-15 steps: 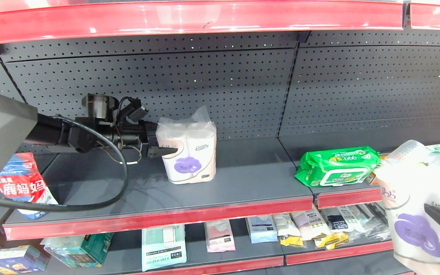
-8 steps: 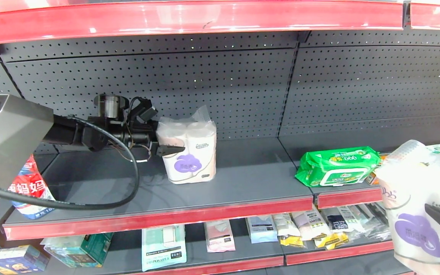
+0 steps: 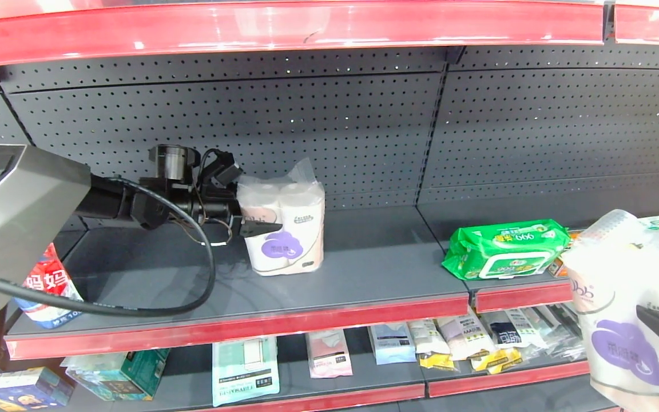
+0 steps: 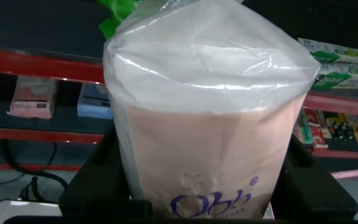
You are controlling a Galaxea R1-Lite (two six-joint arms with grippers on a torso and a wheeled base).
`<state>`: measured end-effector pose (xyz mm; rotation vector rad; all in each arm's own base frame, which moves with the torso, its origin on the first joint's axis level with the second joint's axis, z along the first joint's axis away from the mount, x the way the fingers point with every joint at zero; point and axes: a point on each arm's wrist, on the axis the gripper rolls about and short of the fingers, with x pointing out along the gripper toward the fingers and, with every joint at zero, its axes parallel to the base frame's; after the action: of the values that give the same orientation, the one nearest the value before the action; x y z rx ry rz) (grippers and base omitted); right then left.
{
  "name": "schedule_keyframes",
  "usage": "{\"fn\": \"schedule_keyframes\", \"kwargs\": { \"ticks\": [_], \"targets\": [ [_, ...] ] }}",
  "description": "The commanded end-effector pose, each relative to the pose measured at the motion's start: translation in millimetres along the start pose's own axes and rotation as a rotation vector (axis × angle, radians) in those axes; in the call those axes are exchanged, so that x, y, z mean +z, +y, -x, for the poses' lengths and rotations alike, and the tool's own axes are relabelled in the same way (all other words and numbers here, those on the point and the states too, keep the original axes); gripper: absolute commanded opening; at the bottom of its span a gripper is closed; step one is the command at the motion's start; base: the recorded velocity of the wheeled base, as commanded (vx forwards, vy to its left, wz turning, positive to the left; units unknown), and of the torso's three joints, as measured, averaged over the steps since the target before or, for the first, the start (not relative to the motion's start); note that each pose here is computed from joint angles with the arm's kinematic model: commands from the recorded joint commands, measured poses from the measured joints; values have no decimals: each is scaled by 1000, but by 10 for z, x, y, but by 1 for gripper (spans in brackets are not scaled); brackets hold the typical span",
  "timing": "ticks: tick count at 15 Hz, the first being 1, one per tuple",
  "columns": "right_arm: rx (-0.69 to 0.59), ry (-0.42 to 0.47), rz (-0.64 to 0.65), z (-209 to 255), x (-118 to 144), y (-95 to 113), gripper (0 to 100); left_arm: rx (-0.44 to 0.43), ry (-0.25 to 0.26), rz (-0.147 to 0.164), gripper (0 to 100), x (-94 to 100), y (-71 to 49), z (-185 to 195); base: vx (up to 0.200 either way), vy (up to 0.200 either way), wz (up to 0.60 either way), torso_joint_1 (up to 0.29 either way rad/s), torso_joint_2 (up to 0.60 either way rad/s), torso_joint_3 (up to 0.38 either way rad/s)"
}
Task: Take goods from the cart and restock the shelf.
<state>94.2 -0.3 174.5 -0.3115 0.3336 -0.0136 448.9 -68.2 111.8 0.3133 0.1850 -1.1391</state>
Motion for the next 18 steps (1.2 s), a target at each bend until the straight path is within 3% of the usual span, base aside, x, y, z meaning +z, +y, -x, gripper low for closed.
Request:
{"fn": "schedule_keyframes", "kwargs": {
  "ticks": [1,2,8,14,18],
  "targets": [
    [1,1,1,-3,0,1,0,-2,0,1,100,-6,-2,-9,0,0,0,0,0,0],
    [1,1,1,-3,0,1,0,-5,-1,2,0,-17,-1,-14,0,0,0,0,0,0],
    [1,1,1,-3,0,1,0,-29,0,3,0,-33,-52,-44,0,0,0,0,0,0],
    [0,-2,1,1,4,-1,0,-19,-6,24,0,57,-185,288,0,0,0,0,0,0],
    [-6,0,2,-4,11,-4,0,-41,-3,39,0,60,-371,446,0,0,0,0,0,0]
  ]
}}
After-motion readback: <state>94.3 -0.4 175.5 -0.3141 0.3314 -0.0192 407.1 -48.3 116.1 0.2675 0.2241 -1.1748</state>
